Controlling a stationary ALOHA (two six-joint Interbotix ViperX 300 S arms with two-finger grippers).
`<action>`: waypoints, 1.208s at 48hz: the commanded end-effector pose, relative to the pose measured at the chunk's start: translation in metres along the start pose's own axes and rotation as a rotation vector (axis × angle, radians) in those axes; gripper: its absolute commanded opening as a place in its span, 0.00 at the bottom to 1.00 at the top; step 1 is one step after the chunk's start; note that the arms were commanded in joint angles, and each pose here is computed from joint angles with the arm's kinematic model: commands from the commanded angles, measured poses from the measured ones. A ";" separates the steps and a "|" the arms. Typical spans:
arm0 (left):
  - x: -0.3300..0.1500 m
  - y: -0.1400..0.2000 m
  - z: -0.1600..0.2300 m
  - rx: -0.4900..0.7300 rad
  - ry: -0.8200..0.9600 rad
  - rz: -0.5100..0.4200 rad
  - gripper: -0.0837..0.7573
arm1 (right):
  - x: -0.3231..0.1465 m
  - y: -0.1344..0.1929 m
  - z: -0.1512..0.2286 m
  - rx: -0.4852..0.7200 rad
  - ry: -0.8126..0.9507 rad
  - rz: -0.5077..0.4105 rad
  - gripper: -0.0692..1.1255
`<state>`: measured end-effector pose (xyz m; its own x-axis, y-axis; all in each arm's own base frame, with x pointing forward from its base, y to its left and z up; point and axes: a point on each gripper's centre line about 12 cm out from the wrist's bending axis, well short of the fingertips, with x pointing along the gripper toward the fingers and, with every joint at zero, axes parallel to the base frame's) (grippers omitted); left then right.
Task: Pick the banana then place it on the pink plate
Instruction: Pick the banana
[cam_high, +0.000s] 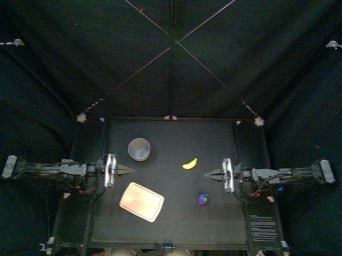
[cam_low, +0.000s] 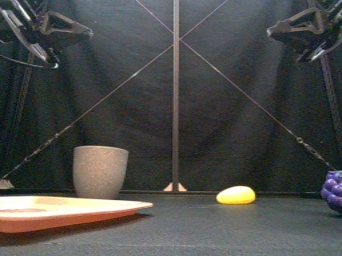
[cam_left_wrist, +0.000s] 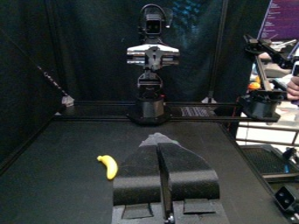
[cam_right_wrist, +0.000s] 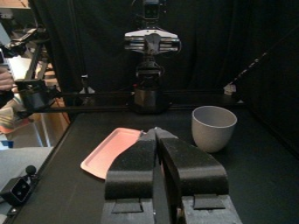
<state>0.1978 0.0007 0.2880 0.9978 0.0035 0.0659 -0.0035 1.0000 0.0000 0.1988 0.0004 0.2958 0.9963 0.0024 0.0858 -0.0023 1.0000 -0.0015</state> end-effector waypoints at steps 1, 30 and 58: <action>0.004 0.002 0.009 -0.010 -0.020 0.013 0.13 | 0.008 -0.012 0.002 0.049 0.009 -0.065 0.08; 0.000 0.010 -0.007 -0.007 0.012 0.052 0.12 | 0.076 -0.081 -0.066 0.010 0.467 -0.265 0.74; -0.001 0.012 -0.011 -0.012 0.003 0.064 0.12 | 0.086 -0.101 -0.136 -0.014 0.952 -0.284 0.93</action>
<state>0.1954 0.0117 0.2708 0.9972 0.0620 0.0429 -0.0615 0.9980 -0.0147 0.2921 -0.0951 0.1582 0.6331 -0.2254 -0.7405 0.2638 0.9622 -0.0674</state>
